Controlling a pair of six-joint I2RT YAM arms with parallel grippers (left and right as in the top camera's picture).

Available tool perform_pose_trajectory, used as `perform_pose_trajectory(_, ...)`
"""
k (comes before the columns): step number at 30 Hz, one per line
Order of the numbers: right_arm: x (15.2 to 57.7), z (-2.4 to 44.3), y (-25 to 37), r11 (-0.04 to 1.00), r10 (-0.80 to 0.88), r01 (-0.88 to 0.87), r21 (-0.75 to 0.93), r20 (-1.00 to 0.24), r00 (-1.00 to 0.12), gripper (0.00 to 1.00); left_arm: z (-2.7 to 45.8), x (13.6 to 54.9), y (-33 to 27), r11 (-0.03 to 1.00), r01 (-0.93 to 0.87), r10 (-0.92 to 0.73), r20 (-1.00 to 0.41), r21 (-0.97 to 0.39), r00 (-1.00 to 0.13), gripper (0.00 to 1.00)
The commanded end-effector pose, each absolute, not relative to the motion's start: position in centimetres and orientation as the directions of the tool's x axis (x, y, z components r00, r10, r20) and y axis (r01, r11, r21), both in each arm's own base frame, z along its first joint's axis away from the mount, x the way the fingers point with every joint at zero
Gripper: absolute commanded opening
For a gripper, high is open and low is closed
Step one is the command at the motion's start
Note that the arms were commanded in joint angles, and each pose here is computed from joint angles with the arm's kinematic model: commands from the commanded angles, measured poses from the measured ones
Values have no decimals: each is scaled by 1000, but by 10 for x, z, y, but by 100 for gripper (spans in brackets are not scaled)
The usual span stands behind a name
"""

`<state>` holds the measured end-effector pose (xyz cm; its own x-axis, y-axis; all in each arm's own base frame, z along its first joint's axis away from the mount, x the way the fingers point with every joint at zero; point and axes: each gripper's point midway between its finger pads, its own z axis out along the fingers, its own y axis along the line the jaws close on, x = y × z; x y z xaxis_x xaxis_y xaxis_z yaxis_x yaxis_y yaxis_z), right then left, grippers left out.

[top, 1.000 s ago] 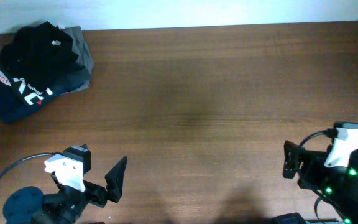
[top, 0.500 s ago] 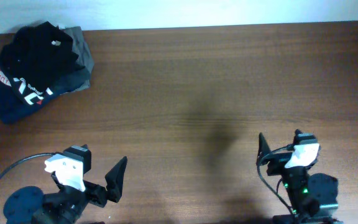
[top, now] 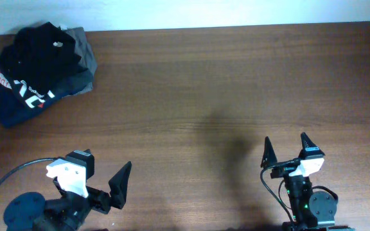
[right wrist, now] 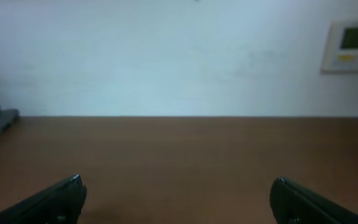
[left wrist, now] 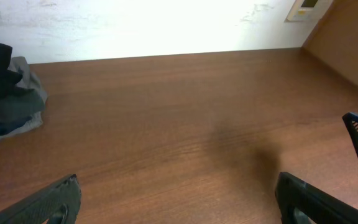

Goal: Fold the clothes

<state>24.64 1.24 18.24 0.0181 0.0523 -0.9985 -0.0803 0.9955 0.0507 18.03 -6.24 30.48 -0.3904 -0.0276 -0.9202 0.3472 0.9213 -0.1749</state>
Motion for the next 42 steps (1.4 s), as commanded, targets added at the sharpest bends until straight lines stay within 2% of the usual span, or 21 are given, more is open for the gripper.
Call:
perform_pose_trajectory(1,246,167,2,997,65,-29,66,-997,-35,99,305,180,-62,923,339,-36,-920,-180,-391,99)
perform_pose_trajectory(3,246,157,0,998,64,-19,65,-995,-72,99,305,180,-62,923,339,-36,-920,-180,-391,100)
perform_pose_trajectory(34,246,158,1,998,64,-21,65,-995,-71,99,304,181,-60,928,329,-36,-919,-177,-392,99)
perform_pose_trajectory(42,246,158,1,998,64,-21,65,-995,-72,99,268,205,-37,965,201,-76,-911,-170,-405,99)
